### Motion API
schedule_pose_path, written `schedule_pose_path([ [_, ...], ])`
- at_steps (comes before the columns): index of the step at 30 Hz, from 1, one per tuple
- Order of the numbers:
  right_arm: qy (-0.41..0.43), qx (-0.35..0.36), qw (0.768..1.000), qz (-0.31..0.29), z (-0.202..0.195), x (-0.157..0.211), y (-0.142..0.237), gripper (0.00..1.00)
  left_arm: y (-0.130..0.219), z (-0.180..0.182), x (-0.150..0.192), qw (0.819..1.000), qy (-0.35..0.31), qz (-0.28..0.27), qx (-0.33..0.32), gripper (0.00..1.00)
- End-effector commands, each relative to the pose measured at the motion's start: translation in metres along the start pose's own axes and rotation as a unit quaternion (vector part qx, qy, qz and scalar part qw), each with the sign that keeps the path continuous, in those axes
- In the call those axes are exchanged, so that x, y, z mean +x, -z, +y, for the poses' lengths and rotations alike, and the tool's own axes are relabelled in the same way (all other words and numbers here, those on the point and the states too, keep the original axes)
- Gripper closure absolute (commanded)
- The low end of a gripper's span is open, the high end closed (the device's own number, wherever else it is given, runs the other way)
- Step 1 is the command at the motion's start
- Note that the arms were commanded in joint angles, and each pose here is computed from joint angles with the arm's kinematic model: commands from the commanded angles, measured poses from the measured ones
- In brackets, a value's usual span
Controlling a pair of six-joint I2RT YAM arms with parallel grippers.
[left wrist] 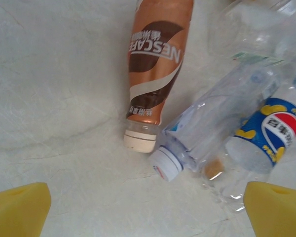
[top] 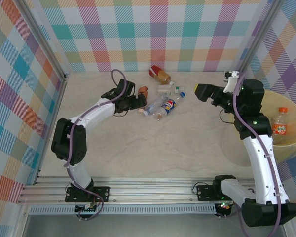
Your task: Put the plastic bottles in the bin
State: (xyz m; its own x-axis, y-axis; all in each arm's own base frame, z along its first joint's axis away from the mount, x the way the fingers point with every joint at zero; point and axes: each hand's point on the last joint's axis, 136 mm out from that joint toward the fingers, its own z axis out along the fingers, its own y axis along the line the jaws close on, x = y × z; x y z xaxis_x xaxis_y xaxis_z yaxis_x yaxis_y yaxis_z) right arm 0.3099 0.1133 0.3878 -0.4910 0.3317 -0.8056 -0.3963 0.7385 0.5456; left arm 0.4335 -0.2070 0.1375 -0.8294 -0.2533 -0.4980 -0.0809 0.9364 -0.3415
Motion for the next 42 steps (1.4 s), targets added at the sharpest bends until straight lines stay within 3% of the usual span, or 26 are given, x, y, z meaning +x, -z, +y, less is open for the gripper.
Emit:
schedule_pose_path([
  [1, 0.004, -0.031, 0.999, -0.010, 0.008, -0.006, -0.009, 0.00, -0.014, 0.012, -0.005, 0.999, 0.007, 0.018, -0.031, 0.00],
  [12, -0.034, -0.040, 0.998, 0.024, 0.006, 0.020, -0.022, 0.00, -0.069, 0.008, -0.024, 0.998, -0.014, 0.037, -0.045, 0.04],
  [23, -0.044, -0.022, 0.998, 0.029, 0.004, 0.024, -0.021, 0.00, -0.117, 0.004, -0.024, 0.995, -0.035, 0.081, -0.037, 0.11],
  [42, -0.038, 0.013, 0.998, 0.043, -0.002, 0.028, -0.014, 0.00, -0.133, 0.053, -0.022, 0.991, 0.003, 0.076, -0.106, 0.28],
])
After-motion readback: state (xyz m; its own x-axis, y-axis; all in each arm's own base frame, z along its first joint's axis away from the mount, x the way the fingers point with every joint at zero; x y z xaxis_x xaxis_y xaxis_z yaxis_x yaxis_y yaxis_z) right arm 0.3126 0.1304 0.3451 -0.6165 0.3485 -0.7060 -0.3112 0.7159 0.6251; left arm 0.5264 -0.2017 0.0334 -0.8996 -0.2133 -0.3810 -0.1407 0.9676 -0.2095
